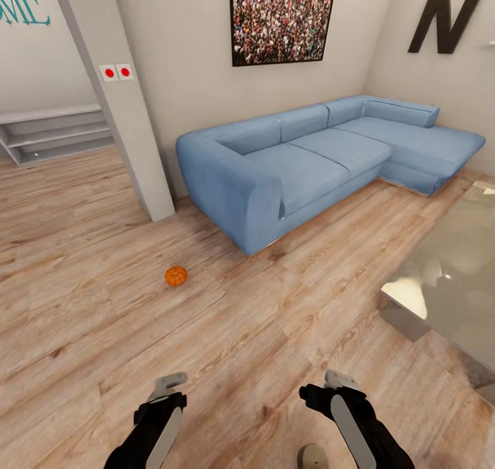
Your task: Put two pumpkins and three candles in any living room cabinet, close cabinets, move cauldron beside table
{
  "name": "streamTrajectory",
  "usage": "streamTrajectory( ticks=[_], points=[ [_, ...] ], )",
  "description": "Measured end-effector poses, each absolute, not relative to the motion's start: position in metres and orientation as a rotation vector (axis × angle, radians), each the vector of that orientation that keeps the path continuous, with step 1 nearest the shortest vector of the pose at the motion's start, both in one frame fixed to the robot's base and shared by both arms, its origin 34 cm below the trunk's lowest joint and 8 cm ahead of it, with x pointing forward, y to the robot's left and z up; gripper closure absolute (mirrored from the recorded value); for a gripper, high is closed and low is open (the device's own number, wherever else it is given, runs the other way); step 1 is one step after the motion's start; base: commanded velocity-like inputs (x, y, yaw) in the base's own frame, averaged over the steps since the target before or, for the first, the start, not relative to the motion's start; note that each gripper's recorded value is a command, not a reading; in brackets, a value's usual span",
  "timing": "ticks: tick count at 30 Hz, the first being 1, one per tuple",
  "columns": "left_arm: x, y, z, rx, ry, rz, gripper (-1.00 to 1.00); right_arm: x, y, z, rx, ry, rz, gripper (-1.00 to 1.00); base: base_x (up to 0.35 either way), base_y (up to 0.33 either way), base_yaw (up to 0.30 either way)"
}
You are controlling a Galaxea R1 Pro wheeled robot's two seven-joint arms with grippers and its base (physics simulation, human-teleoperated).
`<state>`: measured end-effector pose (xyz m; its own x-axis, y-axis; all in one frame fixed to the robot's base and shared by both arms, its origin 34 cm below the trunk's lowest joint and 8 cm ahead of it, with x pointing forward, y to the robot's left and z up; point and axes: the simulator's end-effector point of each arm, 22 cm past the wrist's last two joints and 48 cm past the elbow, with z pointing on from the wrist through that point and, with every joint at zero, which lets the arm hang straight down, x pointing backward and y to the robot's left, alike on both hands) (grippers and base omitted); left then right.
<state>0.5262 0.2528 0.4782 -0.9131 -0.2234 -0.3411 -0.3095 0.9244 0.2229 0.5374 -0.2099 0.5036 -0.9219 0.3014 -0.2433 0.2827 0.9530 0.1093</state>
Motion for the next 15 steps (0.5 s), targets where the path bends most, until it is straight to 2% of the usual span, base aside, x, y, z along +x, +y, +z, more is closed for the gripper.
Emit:
streamTrajectory(
  ticks=[15],
  points=[
    [0.545, 0.250, 0.480, -0.411, 2.737, 0.357, 1.00, 0.536, -0.217, 0.489, 0.450, 2.843, 0.095, -1.00, 0.000, 0.000, 0.000]
  ],
)
